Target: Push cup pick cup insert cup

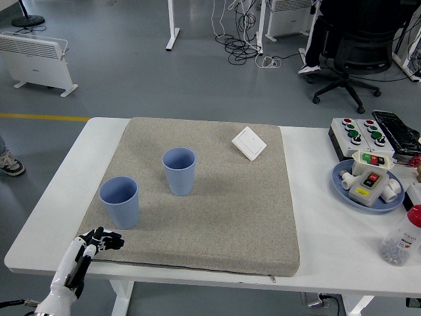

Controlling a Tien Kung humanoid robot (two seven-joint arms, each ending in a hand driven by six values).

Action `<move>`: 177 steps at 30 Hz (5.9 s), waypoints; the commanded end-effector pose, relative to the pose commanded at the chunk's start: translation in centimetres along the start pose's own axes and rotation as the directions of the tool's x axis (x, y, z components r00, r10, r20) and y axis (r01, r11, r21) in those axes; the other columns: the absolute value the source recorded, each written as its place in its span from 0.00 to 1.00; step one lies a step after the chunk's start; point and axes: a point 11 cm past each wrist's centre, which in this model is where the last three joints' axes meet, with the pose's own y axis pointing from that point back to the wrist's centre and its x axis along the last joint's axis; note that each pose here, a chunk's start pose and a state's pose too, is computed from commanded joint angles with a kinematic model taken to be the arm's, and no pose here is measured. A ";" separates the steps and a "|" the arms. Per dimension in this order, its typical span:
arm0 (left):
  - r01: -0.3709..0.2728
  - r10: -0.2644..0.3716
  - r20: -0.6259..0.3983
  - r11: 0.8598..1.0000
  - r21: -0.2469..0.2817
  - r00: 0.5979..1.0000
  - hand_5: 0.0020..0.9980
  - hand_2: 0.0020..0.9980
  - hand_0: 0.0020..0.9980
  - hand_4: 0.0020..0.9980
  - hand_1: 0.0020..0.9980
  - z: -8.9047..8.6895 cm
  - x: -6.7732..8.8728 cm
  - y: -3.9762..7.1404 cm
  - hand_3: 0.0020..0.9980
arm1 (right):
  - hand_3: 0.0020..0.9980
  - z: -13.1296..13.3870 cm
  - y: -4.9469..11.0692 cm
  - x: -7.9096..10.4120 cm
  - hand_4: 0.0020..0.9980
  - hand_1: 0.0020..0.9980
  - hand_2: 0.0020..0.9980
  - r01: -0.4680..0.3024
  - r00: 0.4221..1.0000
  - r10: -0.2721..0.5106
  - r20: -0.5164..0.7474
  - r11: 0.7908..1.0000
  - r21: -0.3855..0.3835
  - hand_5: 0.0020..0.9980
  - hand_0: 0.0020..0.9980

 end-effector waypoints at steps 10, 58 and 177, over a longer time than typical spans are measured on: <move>0.061 -0.062 0.055 0.998 0.028 0.997 1.00 0.51 0.68 0.62 0.55 0.2 -0.7 -1.7 0.51 | 0.55 -0.2 0.0 -0.1 0.11 0.59 0.61 0.005 1.000 -0.005 0.004 1.000 0.004 0.48 0.69; 0.019 -0.041 0.243 0.996 0.093 0.969 1.00 0.52 0.68 0.64 0.55 -1.3 1.1 -6.0 0.51 | 0.55 -0.5 0.0 -0.6 0.11 0.59 0.61 0.012 1.000 -0.012 -0.003 1.000 0.004 0.47 0.69; 0.071 0.069 0.504 0.965 -0.253 0.861 0.89 0.56 0.66 0.70 0.59 8.0 3.4 -16.7 0.57 | 0.55 0.7 -0.1 -0.9 0.10 0.59 0.61 0.024 0.999 -0.025 -0.044 0.999 -0.023 0.47 0.69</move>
